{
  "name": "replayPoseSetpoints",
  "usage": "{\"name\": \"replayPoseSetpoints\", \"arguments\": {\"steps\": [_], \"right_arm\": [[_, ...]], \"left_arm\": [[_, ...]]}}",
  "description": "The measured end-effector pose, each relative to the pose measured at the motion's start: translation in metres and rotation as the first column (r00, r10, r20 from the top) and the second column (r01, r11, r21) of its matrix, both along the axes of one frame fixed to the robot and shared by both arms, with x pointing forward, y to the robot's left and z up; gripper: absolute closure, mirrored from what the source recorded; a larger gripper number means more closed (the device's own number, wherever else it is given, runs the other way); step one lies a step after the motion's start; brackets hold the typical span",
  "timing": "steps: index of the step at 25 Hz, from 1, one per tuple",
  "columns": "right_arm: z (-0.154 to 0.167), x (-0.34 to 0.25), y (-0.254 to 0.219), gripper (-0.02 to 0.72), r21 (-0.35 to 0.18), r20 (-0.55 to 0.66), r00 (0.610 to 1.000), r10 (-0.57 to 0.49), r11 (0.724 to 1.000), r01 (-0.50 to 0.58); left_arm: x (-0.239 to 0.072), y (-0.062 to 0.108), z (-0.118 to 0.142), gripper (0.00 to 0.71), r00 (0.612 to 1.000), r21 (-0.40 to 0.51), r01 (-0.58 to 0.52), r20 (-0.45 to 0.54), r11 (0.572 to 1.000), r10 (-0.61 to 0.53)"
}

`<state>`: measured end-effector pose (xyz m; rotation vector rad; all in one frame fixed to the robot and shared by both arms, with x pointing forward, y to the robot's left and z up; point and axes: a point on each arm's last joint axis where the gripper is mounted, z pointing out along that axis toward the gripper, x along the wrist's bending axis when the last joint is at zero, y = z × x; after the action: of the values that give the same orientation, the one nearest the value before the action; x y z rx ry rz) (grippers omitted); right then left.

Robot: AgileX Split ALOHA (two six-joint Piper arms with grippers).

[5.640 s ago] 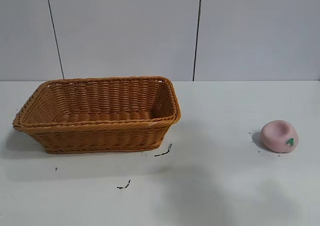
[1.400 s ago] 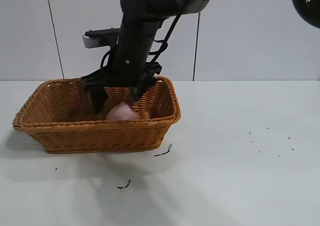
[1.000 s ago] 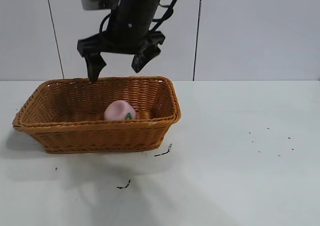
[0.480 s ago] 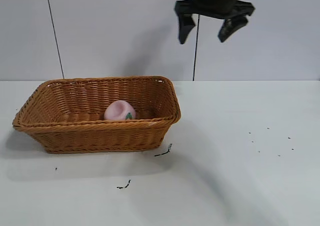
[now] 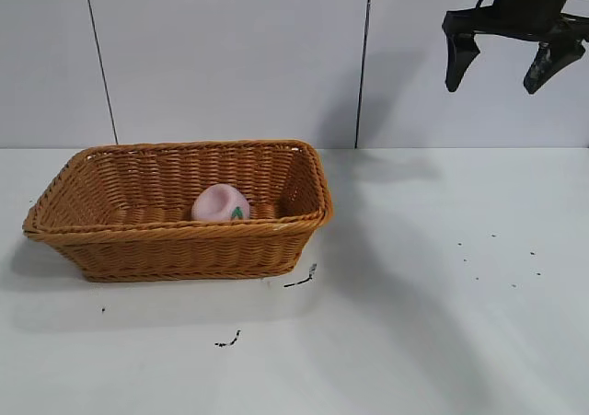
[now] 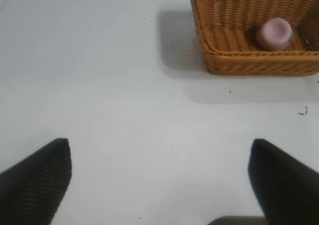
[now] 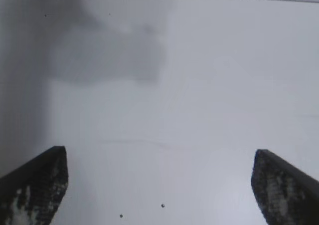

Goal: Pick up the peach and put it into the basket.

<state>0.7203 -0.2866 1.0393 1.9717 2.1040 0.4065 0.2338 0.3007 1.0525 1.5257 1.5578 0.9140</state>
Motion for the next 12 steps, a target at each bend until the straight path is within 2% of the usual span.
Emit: {"name": "replayPoseSetpoints", "arguments": {"steps": [5,8,12], "right_arm": [[0.036,-0.028,0.0,0.008,0.007,0.039,0.999,0.0,1.0,0.0],[0.062,-0.07,-0.001,0.008,0.007,0.041,0.999,0.0,1.0,0.0],[0.08,-0.141,-0.002,0.008,0.007,0.019,1.0,0.0,1.0,0.0]], "left_arm": [[0.0,0.0,0.0,0.017,1.0,0.0,0.0,0.0,1.0,0.0],[0.0,0.0,0.0,0.017,1.0,0.0,0.0,0.0,1.0,0.0],[0.0,0.0,0.0,0.017,1.0,0.0,0.0,0.0,1.0,0.0]]}}
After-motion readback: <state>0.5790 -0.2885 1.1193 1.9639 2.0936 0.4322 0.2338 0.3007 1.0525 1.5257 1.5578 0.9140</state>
